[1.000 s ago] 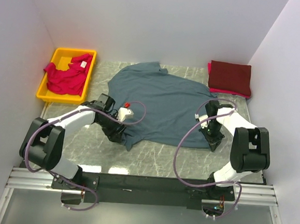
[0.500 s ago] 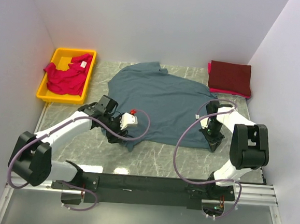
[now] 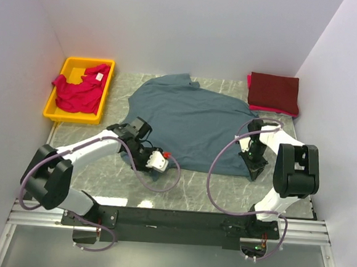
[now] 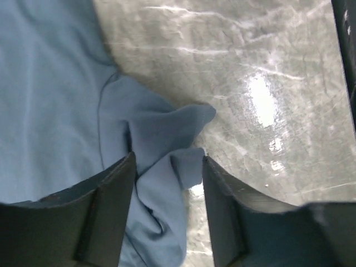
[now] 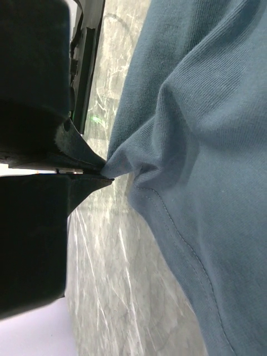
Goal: Fold and stack the t-shirts
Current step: Flatten the tshirt out
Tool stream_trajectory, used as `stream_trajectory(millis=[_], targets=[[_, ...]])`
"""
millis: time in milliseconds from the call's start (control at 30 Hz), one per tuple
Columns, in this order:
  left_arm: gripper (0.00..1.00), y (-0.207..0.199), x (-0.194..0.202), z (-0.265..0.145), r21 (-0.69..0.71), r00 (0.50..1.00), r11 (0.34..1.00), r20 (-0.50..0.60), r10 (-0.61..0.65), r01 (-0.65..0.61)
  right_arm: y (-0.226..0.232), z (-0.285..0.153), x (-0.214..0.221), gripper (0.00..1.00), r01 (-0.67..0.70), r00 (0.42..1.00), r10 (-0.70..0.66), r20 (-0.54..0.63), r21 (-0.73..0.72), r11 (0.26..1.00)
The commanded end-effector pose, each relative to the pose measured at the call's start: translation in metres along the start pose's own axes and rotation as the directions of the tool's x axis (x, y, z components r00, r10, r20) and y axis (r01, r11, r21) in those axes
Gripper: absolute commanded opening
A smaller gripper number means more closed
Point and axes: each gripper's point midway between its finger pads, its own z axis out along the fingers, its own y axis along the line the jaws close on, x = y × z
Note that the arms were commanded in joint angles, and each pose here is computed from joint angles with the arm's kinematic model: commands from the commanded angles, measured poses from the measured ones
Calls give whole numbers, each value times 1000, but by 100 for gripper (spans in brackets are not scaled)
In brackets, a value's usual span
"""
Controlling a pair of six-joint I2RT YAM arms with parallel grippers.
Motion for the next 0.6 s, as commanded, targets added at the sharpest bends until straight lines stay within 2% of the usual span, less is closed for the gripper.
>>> stream_trajectory(millis=[0, 167, 233, 367, 500, 567], targets=[[55, 6, 3, 8, 18, 993, 993, -32, 116, -115, -6, -9, -8, 0, -5, 1000, 5, 24, 7, 1000], [33, -4, 22, 11, 45, 988, 993, -105, 112, -108, -7, -12, -9, 0, -1, 1000, 0, 26, 8, 1000], [29, -11, 25, 5, 45, 983, 990, -125, 137, -132, -7, -14, -10, 0, -1, 1000, 1, 27, 8, 1000], [9, -37, 23, -10, 85, 984, 989, -122, 133, -123, -14, -15, -7, 0, -16, 999, 16, 28, 20, 1000], [1, -55, 9, -38, 54, 984, 989, -102, 146, -141, -20, -10, 0, 0, -13, 1000, 13, 9, 45, 999], [1, -68, 12, -46, 67, 981, 987, -117, 154, -147, -27, -7, 6, 0, -7, 1000, 7, -9, 74, 997]])
